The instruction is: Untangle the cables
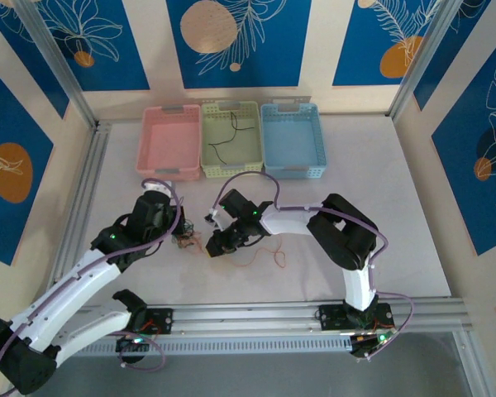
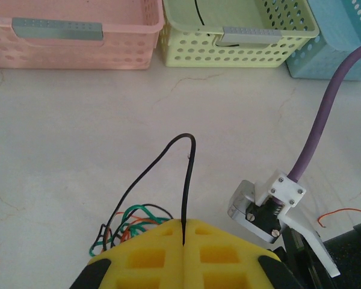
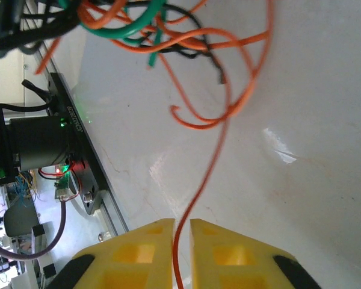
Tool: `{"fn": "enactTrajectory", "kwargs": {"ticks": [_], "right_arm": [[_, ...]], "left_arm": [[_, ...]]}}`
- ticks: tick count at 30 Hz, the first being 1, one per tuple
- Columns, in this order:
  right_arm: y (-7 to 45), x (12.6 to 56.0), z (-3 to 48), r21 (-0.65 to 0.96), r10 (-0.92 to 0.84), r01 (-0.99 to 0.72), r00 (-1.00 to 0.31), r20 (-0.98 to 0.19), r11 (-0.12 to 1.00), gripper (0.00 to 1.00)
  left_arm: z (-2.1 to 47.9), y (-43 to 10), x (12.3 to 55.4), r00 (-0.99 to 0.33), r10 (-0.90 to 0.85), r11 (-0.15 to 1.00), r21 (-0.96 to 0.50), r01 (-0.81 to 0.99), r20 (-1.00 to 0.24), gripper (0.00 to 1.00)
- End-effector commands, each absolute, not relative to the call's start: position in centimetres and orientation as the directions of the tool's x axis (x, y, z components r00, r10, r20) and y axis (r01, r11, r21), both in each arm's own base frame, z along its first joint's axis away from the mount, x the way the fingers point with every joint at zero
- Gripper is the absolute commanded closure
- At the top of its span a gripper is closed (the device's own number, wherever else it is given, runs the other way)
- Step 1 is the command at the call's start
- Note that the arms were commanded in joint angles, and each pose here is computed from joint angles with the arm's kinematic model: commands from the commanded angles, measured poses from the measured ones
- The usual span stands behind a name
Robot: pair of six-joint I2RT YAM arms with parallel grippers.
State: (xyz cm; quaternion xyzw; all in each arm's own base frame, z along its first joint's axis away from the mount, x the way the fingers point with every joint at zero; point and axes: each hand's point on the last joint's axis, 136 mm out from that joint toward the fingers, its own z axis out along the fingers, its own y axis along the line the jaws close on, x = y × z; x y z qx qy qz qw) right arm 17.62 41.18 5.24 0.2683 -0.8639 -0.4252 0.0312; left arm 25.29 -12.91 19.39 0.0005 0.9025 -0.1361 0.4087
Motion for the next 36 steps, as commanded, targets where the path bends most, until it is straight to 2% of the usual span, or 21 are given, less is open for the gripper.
{"fn": "enactTrajectory", "kwargs": {"ticks": [1, 4, 10, 13, 17, 24, 36], "right_arm": [[41.3, 16.8, 5.2, 0.768, -0.515, -0.431, -0.843, -0.154, 0.474, 0.91], [41.2, 17.0, 5.3, 0.762, -0.508, -0.436, -0.845, -0.165, 0.478, 1.0], [39.2, 18.8, 6.4, 0.738, -0.418, -0.431, -0.881, -0.221, 0.519, 1.0], [35.8, 21.4, 6.8, 0.761, -0.264, -0.332, -0.94, -0.216, 0.557, 1.0], [29.8, 25.2, 7.1, 0.824, 0.018, -0.128, -0.986, -0.165, 0.552, 1.0], [23.0, 27.5, 5.6, 0.838, 0.327, 0.124, -0.943, -0.067, 0.531, 1.0], [18.1, 27.9, 4.8, 0.783, 0.522, 0.261, -0.848, -0.094, 0.565, 1.0]], "left_arm": [[20.6, -13.1, 25.8, -0.643, -0.14, 0.954, -0.276, 0.114, -0.752, 1.0], [20.6, -13.1, 25.8, -0.644, -0.14, 0.955, -0.275, 0.113, -0.752, 1.0], [20.5, -11.9, 25.6, -0.641, -0.114, 0.973, -0.217, 0.083, -0.759, 1.0], [21.3, -9.7, 25.1, -0.628, -0.075, 0.991, -0.127, 0.039, -0.775, 1.0], [22.4, -8.0, 24.1, -0.607, -0.068, 0.995, -0.096, 0.014, -0.792, 1.0], [23.1, -6.9, 23.3, -0.583, -0.089, 0.995, -0.103, -0.01, -0.808, 1.0], [26.3, -3.8, 21.2, -0.527, -0.106, 0.994, -0.077, -0.077, -0.843, 1.0]]}}
